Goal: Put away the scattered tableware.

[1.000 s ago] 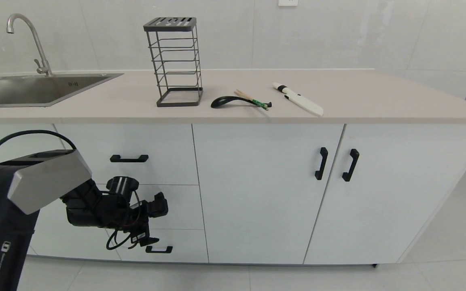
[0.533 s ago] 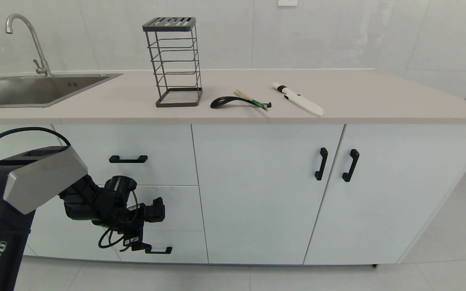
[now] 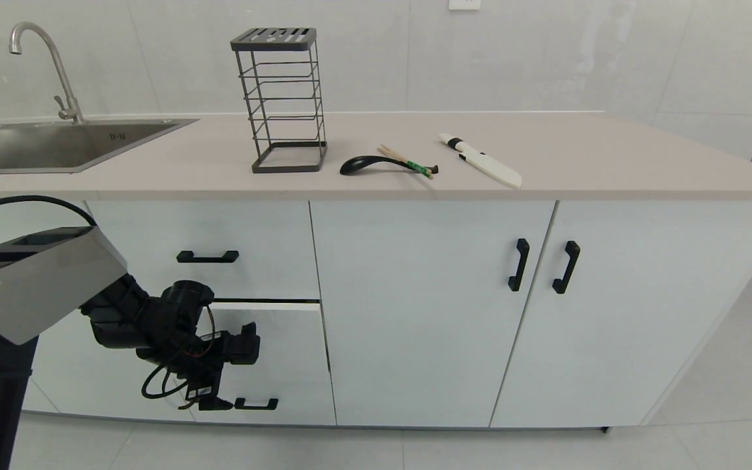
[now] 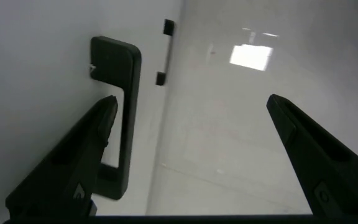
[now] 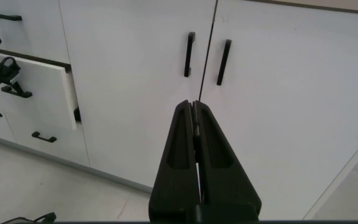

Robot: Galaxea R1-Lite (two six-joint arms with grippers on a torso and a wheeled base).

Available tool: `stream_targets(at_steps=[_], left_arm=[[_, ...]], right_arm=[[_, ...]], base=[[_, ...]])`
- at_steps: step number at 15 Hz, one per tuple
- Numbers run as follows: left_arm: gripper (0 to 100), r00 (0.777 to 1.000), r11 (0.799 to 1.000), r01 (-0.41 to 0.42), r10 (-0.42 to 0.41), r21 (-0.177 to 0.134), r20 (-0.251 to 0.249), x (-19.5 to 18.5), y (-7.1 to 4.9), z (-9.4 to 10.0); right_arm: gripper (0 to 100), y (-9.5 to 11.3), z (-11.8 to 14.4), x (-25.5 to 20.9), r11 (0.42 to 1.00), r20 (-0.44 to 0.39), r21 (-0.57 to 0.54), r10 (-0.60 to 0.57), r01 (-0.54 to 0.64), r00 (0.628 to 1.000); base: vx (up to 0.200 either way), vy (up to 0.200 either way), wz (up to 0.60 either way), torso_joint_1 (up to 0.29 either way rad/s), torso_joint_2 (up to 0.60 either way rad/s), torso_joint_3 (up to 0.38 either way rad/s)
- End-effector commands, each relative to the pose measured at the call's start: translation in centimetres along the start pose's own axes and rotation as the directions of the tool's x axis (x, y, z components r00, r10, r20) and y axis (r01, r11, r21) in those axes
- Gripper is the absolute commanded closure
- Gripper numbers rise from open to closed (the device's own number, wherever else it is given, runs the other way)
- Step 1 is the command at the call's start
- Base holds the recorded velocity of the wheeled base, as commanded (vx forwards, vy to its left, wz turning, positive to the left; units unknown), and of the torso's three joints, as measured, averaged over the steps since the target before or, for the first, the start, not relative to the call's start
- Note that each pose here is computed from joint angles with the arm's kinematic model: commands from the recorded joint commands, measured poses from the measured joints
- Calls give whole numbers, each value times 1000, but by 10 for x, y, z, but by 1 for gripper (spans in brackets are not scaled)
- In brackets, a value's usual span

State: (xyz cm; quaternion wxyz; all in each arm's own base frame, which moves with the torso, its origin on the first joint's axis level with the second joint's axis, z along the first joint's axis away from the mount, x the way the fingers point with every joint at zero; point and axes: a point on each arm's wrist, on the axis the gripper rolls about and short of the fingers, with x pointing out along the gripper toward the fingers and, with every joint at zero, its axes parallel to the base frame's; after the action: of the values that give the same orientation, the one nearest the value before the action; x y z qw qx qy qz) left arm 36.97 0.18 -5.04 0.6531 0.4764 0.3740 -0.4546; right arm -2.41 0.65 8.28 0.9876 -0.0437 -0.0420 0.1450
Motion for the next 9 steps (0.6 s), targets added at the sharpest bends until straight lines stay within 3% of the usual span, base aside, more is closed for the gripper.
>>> stream_targets(at_steps=[1, 6, 9], left_arm=[[0, 1000, 1000, 10, -10, 8, 2, -7, -6, 1], [0, 997, 997, 83, -83, -6, 5, -22, -39, 2], [0, 998, 998, 57, -57, 2, 38, -49, -46, 10]], right_arm=[[100, 0, 0, 0, 1000, 0, -1, 0, 0, 1000], [100, 0, 0, 0, 1000, 0, -1, 0, 0, 1000], [100, 0, 0, 0, 1000, -1, 1, 0, 0, 1000]], base=[[0, 0, 0, 0, 0, 0], [0, 0, 0, 0, 0, 0], [0, 0, 0, 0, 0, 0]])
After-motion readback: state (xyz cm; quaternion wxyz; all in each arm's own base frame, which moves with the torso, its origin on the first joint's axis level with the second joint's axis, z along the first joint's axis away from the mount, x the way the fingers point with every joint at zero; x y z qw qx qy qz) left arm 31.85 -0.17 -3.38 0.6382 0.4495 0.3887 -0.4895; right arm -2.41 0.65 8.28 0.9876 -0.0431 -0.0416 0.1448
